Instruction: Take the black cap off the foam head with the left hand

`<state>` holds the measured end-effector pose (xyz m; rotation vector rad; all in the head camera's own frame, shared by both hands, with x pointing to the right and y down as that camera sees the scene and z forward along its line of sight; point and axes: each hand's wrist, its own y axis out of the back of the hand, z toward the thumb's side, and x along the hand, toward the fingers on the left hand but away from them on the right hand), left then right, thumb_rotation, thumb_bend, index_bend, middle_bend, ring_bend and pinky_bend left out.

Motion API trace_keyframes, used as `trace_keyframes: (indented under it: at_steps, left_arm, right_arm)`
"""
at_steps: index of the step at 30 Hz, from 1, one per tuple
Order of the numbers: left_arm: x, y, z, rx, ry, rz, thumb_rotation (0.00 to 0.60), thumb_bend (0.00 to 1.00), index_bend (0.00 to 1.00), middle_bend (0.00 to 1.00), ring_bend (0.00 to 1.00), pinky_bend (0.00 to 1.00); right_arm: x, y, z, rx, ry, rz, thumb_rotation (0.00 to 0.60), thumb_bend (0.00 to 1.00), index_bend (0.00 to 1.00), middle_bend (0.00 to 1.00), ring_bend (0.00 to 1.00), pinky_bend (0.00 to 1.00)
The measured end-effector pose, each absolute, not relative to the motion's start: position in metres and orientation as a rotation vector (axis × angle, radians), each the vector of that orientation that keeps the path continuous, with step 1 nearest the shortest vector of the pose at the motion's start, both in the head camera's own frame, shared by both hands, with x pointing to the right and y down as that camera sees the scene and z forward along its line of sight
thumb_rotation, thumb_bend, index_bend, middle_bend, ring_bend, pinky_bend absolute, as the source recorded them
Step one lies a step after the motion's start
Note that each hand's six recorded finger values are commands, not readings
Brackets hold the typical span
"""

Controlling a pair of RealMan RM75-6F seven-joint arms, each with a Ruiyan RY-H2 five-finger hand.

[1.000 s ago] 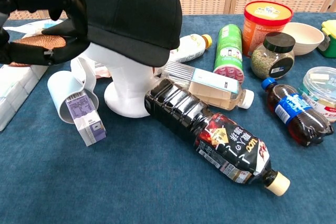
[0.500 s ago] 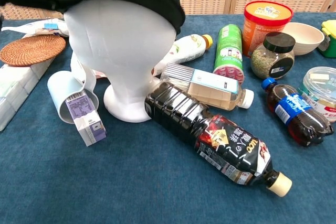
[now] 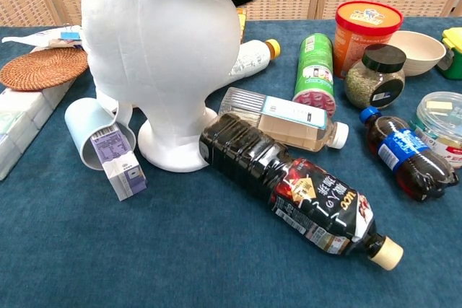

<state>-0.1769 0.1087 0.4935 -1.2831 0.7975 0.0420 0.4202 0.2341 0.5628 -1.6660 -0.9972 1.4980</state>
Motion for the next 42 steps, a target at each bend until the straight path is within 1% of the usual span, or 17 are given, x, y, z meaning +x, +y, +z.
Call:
trace_keyframes:
  at_steps: [7,14,18,24,29,35,42]
  left_arm:
    - [-0.192,0.083,0.485,-1.235,0.835,0.013,0.6,0.67,0.84,0.77,0.67,0.79]
    - [-0.235,0.055,0.466,-1.161,0.911,-0.037,0.6,0.67,0.84,0.77,0.67,0.79]
    - [-0.26,0.044,0.469,-1.132,0.909,-0.103,0.6,0.66,0.83,0.77,0.67,0.79]
    - [-0.308,0.031,0.488,-1.116,0.879,-0.243,0.6,0.66,0.84,0.77,0.67,0.79]
    - [-0.342,0.029,0.512,-1.146,0.867,-0.355,0.6,0.65,0.84,0.77,0.67,0.79]
    - [-0.363,0.038,0.544,-1.173,0.811,-0.466,0.6,0.64,0.84,0.77,0.67,0.79]
    - [-0.363,0.057,0.579,-1.234,0.752,-0.54,0.6,0.64,0.84,0.77,0.67,0.79]
  right_arm:
    - [0.42,0.235,0.568,-1.661,-0.982,1.515,0.6,0.02,0.2,0.05,0.05,0.0]
    - [0.417,0.237,0.57,-1.672,-0.971,1.517,0.6,0.02,0.2,0.05,0.05,0.0]
    - [0.416,0.239,0.569,-1.673,-0.971,1.512,0.6,0.02,0.2,0.05,0.05,0.0]
    - [0.41,0.242,0.572,-1.69,-0.947,1.51,0.6,0.02,0.2,0.05,0.05,0.0]
    - [0.408,0.244,0.575,-1.697,-0.934,1.516,0.6,0.02,0.2,0.05,0.05,0.0]
    - [0.406,0.245,0.58,-1.708,-0.919,1.526,0.6,0.02,0.2,0.05,0.05,0.0]
    - [0.407,0.245,0.579,-1.709,-0.924,1.525,0.6,0.02,0.2,0.05,0.05,0.0]
